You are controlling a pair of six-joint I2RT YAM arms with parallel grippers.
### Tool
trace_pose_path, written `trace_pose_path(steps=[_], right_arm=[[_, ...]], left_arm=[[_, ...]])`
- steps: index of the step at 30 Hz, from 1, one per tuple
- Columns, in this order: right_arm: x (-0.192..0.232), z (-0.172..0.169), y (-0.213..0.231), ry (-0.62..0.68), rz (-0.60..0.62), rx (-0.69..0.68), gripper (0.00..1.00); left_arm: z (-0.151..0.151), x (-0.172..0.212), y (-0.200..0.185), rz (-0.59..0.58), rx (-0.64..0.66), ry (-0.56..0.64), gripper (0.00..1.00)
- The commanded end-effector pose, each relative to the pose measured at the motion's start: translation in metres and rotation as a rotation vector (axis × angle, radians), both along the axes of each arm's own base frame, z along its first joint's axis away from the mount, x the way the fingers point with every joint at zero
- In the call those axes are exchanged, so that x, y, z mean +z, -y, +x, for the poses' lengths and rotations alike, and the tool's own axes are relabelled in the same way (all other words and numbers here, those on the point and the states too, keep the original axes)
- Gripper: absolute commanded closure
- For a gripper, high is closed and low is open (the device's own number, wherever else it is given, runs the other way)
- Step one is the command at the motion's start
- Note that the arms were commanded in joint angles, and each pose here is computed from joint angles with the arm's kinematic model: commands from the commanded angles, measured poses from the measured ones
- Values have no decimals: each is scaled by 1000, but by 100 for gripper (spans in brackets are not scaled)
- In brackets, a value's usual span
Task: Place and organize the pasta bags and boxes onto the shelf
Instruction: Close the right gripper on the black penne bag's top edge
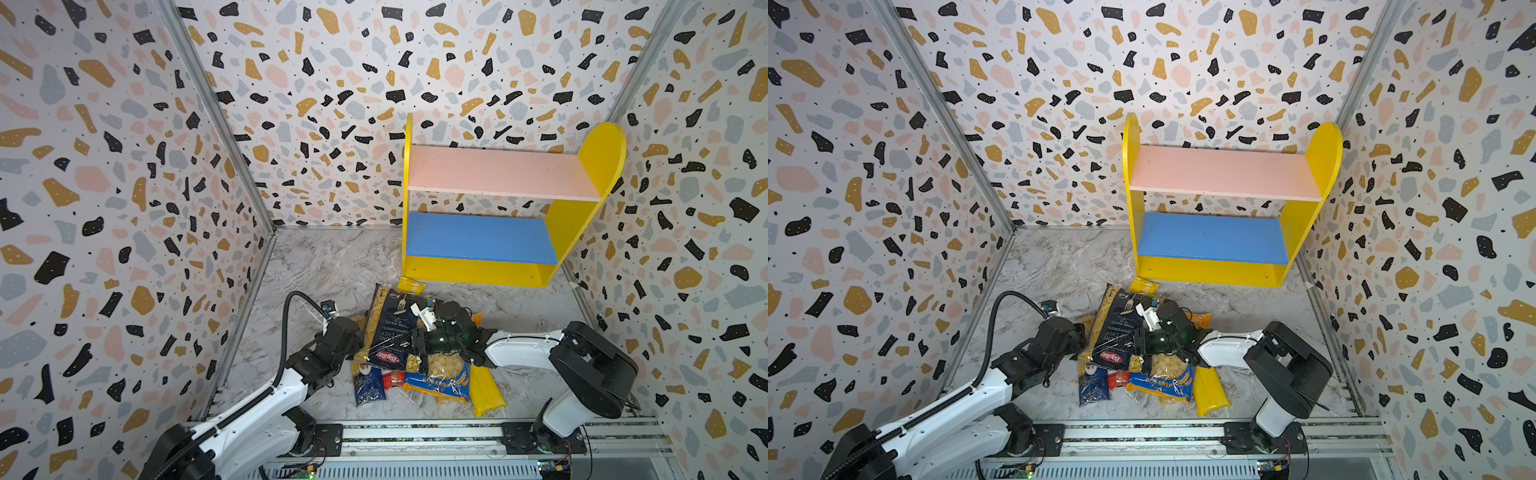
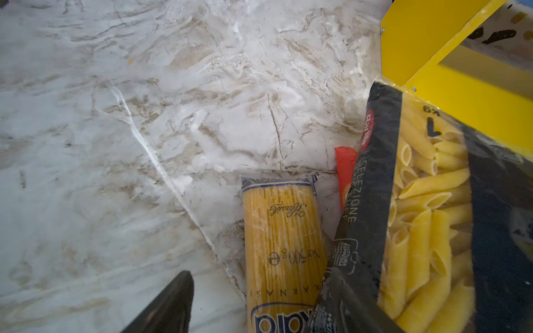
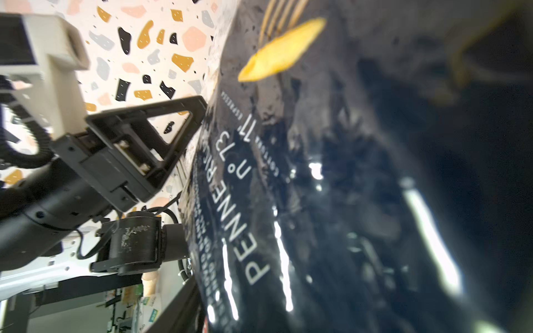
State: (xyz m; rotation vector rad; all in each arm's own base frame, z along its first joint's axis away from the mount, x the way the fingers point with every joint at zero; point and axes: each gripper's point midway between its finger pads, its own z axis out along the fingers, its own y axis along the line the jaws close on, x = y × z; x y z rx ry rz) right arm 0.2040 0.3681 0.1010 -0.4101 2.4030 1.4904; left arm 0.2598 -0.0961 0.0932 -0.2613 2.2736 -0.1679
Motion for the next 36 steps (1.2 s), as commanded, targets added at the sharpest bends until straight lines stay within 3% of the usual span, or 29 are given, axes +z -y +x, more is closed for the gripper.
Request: trace_pose_path(steps=[1,9,20,22,26,28,36], right_arm=[[24,3,-6,4,117,6,40],[31,14,-9,-10,153,-27,24],[14,28,-29,-74,168,-27,23],[13,30,-31,-83,178,-25,28],[18,29,-33,-84,216,-11,57],[24,27,-32,-77,240,5,64],[51,15,-24,-15,317,71,66]], left_arm=[[9,2,14,-27,-35,18,27],[14,-17,33,-38,-104,-42,37],[5,-28,48,-100,-173,-70,49],[3,-29,50,-104,-183,-74,50],[-1,-34,49,-96,-187,-85,51],[-2,-35,46,-88,-182,-86,51],[-2,-27,38,-64,-153,-66,51]])
